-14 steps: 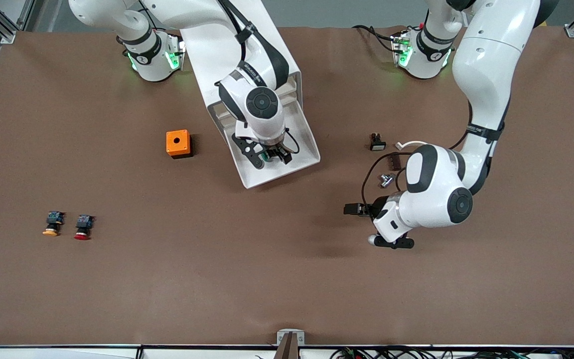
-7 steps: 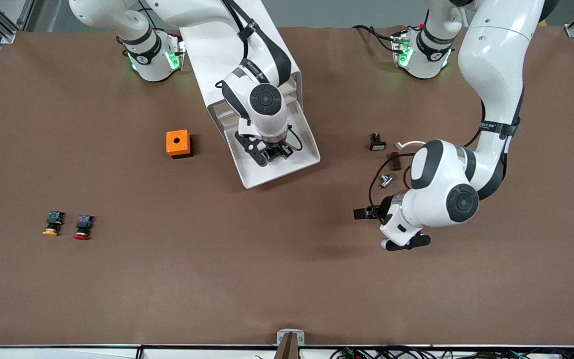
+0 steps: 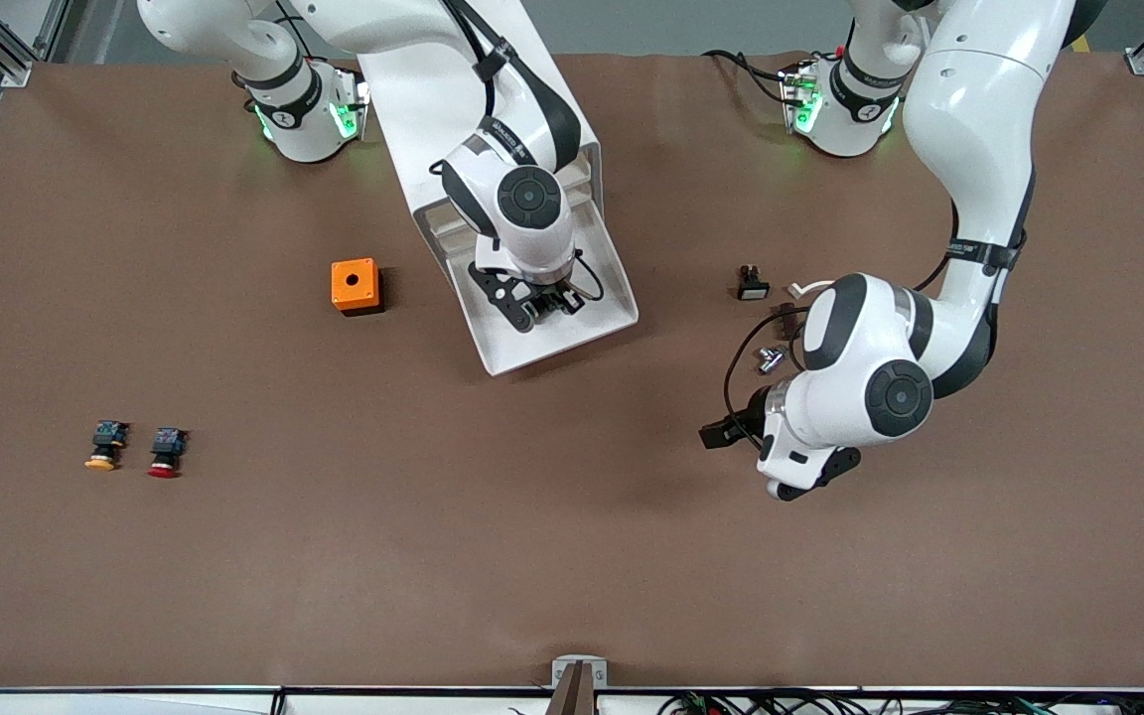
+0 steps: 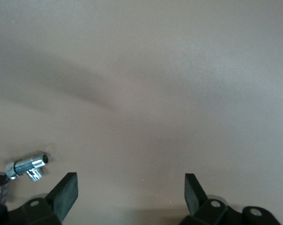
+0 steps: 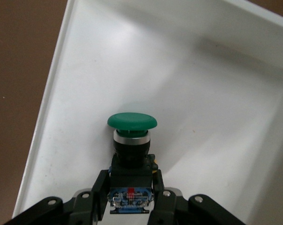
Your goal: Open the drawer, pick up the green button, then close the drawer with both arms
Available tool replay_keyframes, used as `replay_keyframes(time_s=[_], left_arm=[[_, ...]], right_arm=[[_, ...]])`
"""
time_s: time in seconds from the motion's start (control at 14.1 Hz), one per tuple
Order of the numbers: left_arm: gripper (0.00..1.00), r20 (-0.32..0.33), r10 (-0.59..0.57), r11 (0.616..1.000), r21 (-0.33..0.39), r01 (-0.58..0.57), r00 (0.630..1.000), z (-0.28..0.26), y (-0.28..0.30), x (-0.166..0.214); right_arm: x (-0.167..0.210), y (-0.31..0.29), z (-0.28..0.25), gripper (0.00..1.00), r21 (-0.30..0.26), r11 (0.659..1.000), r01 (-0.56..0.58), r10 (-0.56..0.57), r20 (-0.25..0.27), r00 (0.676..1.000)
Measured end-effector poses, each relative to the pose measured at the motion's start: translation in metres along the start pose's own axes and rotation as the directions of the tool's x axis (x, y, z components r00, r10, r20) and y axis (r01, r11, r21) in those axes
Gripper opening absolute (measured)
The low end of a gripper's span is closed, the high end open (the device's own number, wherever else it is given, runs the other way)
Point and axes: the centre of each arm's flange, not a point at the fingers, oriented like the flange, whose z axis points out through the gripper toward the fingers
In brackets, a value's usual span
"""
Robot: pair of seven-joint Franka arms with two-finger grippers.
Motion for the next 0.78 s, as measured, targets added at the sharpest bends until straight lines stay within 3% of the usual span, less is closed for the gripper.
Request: replay_keyframes(time_s=[0.21,0.43,0.64,0.78], left_arm=[[1.00,-0.028,-0.018,0.999,0.046,0.019,0.999,0.012,0.016,-0.017],[1.00,-0.037,-0.039,0.998,0.054,0.041,0.999,0.025,0.030,-0.032],[1.00,-0.077,0.001,0.997,0.079,0.005,0.997,0.041,0.046,-0.047],[1.00,-0.103,0.039,0.994,0.104,-0.029,0.994,0.057,0.058,-0.061]], right_arm=[[0.012,-0.009,-0.026,0.41,0.015,1.000,-0.017,0.017,-0.004,1.000],[0.045,-0.016,-0.084,0.41,0.002,1.000,-0.031,0.031,0.001,1.000],[0.098,-0.009,-0.145,0.41,0.019,0.999,0.035,-0.035,0.013,0.999],[0.155,0.008,-0.176,0.41,0.019,0.992,0.127,-0.128,0.023,0.992]])
